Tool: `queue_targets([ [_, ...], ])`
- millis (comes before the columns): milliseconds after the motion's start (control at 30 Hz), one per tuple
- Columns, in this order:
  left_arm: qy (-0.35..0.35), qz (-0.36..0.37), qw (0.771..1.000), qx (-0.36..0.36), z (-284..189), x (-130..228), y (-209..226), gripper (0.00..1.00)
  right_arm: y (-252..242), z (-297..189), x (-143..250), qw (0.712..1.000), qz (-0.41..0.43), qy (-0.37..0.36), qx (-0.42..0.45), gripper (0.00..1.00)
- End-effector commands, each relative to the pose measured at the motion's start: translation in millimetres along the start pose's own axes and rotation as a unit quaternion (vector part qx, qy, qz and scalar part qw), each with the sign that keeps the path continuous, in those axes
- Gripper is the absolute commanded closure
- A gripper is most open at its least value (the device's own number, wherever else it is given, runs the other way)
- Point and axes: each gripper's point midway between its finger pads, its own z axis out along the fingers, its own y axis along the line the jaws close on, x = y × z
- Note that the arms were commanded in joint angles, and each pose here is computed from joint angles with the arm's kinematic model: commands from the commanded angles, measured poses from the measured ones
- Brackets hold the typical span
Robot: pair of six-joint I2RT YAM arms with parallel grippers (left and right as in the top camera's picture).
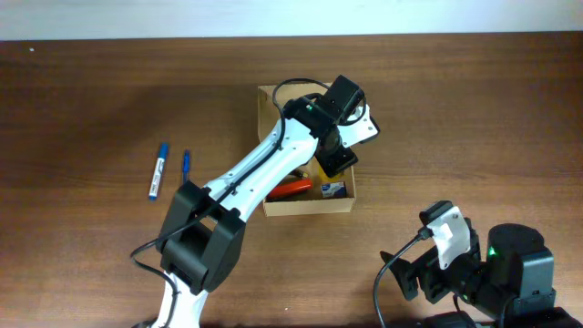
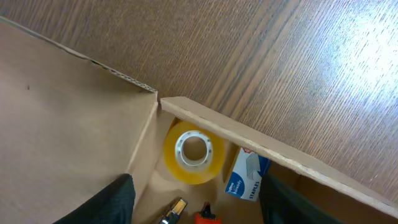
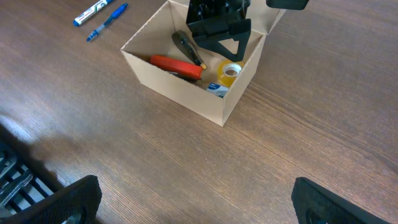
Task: Pack container
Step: 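Carry the tape roll into the box's right side and lower it, then open the left gripper and move it over the pens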
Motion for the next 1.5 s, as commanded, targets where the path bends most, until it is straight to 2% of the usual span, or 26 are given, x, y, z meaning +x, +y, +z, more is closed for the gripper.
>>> queue_targets([
  [0,0.008,-0.004,1.0,0.001,5,5,1,0.37,-3,0,0,1.0,0.001,-0.001,0.008,0.01],
  [233,0.01,-0.004,1.0,0.002,-10,5,-1,0.37,-3,0,0,1.0,0.001,-0.001,0.008,0.01],
  [367,-0.014,-0.008,1.0,-0.014,-45,-3,2,0.37,-3,0,0,1.0,0.001,-0.001,0.008,0.01],
  [567,-0.063,-0.074,0.993,-0.069,-108,-2,37,0.37,-3,0,0,1.0,0.001,-0.001,0.008,0.01],
  [767,-0.056,-0.149,0.982,-0.099,-152,45,83,0.37,-3,0,0,1.0,0.001,-0.001,0.008,0.01],
  [900,-0.017,-0.201,0.975,-0.097,-159,84,100,0.37,-3,0,0,1.0,0.001,-0.001,0.008,0.01],
  [1067,0.014,-0.237,0.967,-0.092,-164,115,109,0.37,-3,0,0,1.0,0.001,-0.001,0.008,0.01],
  [1233,0.038,-0.236,0.968,-0.08,-165,128,104,0.38,-3,0,0,1.0,0.001,-0.001,0.008,0.01],
  [1467,0.029,-0.235,0.969,-0.067,-174,127,94,0.4,-3,0,0,1.0,0.001,-0.001,0.008,0.01],
])
